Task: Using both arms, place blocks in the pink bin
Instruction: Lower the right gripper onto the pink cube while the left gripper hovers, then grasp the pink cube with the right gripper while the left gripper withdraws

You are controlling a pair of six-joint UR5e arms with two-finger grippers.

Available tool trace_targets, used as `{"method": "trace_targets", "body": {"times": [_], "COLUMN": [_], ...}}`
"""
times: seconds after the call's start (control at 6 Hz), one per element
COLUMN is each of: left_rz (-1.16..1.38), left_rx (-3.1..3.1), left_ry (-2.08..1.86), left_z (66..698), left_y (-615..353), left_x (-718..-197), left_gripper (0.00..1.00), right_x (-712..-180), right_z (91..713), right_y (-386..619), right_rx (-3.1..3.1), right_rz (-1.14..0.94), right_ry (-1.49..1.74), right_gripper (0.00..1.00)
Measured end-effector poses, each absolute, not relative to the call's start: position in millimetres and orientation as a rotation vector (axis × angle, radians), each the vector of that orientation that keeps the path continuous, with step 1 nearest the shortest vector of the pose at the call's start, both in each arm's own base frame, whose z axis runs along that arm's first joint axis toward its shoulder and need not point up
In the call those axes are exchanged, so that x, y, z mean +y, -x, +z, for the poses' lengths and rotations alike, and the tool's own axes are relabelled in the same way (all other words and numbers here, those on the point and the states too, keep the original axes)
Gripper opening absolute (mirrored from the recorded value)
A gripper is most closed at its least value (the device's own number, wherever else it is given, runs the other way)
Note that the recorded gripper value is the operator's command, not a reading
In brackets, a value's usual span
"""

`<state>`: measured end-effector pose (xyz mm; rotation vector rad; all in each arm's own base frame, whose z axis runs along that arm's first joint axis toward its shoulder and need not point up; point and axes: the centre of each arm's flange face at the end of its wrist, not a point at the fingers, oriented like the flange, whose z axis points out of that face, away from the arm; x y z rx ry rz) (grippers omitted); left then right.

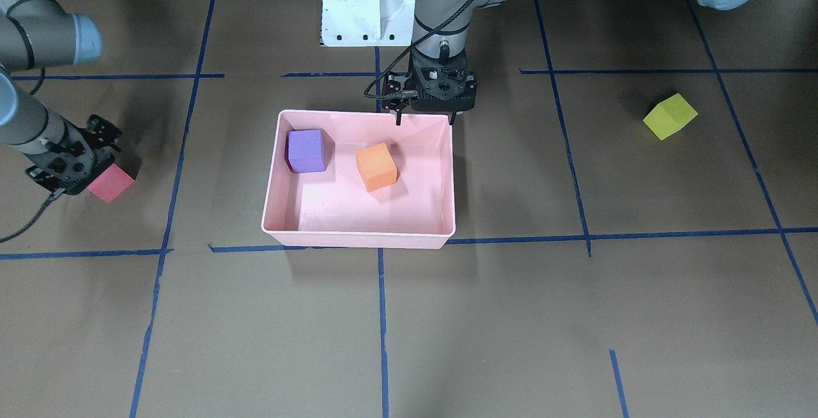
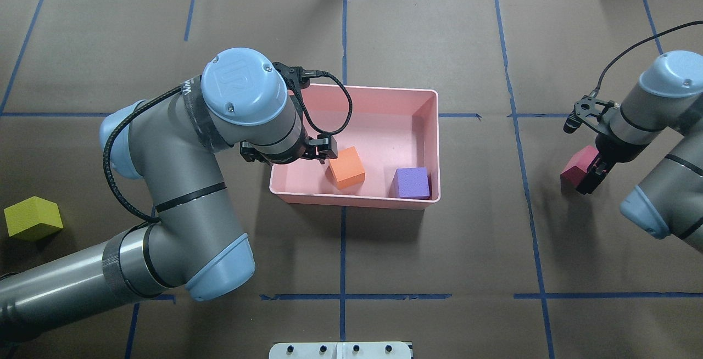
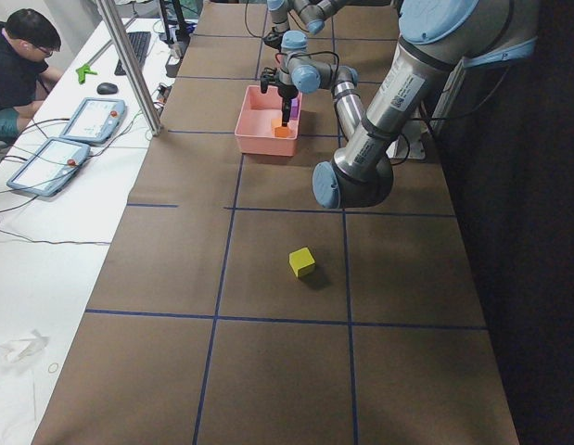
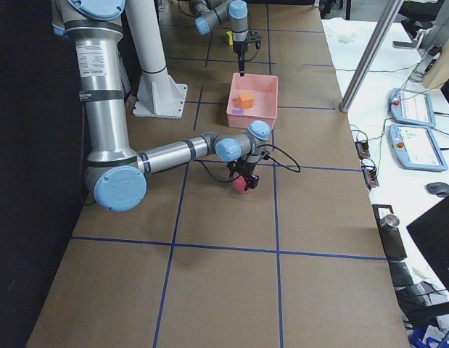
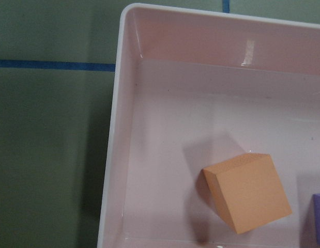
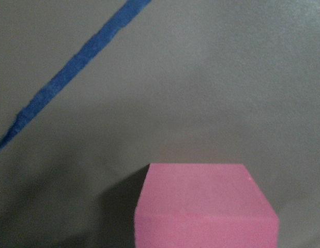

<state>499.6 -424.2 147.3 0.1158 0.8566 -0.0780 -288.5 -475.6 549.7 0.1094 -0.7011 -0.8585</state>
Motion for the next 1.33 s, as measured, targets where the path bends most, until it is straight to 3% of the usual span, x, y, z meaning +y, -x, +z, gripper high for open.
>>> {"method": "trace_targets", "body": {"times": [0.17,0.67,1.33], "left_rz": [-0.077,-0.044,0.288], "left_rx": [0.856,0.841,0.799], "left_ry": [-0.116,-0.131,-0.194], "left_z": [148,157,258], "left_y": [-500,-490,-353], "left_x": [-424,-434,-494], "left_gripper": [1.0,1.0,1.0], "right_x": [-479,-489,-518], "right_z": [546,496,314], "right_y": [295,306,351], "right_rx": [-0.704,-0.747,-0.9], "right_rz": [-0.84,-0.69,-0.267], "right_ry": [-0.103,-0.105,-0.003], "right_gripper": [0.57,0.58,0.58]}}
